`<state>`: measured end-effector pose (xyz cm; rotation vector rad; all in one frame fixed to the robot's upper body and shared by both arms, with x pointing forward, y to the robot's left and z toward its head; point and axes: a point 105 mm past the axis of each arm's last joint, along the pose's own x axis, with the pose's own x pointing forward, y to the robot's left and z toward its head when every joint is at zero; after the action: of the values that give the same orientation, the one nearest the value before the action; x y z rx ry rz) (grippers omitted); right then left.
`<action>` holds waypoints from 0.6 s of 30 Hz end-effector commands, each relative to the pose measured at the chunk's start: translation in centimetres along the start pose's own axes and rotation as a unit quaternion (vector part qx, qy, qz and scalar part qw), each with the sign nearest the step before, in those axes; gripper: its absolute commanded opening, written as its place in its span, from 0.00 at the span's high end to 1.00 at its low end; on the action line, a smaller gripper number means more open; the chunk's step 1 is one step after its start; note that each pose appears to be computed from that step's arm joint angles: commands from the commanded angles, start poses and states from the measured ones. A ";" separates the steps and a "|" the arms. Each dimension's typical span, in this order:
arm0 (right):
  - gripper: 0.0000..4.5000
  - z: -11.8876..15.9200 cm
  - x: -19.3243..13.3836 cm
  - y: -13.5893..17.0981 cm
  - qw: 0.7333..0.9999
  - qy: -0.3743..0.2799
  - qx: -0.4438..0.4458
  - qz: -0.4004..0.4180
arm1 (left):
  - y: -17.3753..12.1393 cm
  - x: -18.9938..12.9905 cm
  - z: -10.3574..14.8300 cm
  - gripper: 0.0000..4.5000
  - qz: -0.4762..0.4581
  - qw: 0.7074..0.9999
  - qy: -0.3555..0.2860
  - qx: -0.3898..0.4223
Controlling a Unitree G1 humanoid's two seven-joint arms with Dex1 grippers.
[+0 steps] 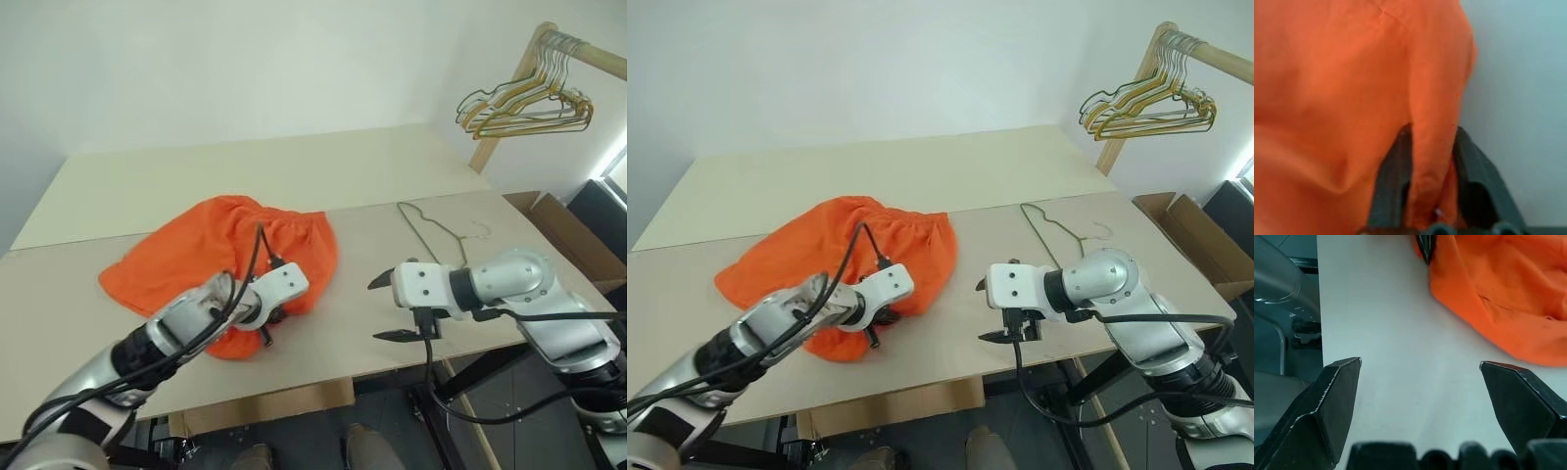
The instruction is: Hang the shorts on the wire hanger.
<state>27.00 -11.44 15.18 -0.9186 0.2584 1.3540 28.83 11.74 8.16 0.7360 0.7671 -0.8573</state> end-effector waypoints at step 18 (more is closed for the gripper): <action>0.00 -1.7 11.5 -8.9 0.925 0.020 -0.286 -0.249 | 0.8 -10.9 -3.2 1.00 -0.066 0.982 -0.141 0.102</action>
<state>37.52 -4.13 8.91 -1.3666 -0.2612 1.0079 23.98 18.93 14.27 0.7041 0.5351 -1.1346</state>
